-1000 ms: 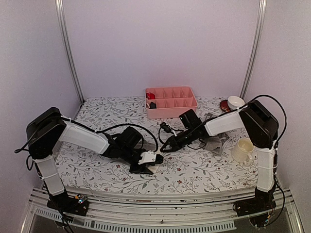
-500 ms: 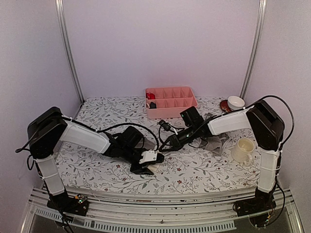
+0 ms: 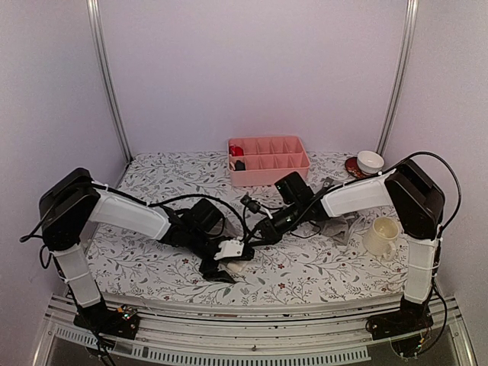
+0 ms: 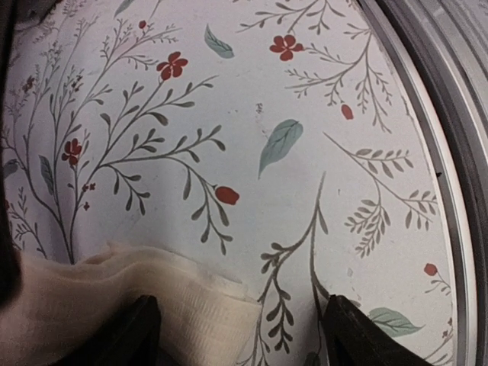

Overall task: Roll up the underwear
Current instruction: Pick up the underwear from the center of the board, then fold the underwear at the center of the board.

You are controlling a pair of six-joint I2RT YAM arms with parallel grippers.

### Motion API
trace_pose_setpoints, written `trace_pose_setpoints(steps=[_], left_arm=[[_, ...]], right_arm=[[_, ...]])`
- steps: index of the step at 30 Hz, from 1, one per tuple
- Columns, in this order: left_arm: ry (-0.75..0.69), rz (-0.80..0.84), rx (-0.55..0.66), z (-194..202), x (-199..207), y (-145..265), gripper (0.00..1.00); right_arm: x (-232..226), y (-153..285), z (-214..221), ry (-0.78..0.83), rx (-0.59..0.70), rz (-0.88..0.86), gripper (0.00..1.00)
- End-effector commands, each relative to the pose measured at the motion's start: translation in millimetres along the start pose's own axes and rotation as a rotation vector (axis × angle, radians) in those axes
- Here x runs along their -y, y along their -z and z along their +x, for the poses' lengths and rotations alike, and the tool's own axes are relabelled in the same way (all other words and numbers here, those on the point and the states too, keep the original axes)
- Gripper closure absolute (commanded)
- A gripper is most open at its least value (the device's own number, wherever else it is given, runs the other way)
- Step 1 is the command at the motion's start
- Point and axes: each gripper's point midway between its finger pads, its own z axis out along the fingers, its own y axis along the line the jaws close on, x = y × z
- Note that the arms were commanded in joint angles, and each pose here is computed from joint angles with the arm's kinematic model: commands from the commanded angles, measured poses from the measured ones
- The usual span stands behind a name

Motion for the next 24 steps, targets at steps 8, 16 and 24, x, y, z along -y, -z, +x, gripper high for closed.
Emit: trace_pose_setpoints(steps=[8, 16, 24], left_arm=[[0.001, 0.078, -0.014, -4, 18, 25, 0.10], [0.013, 0.091, 0.029, -6, 18, 60, 0.03], [0.038, -0.004, 0.067, 2, -1, 108, 0.02]], right_arm=[[6, -10, 2, 0.031, -0.033, 0.051, 0.98], [10, -21, 14, 0.028, -0.082, 0.076, 0.98], [16, -34, 28, 0.063, -0.149, 0.110, 0.97]])
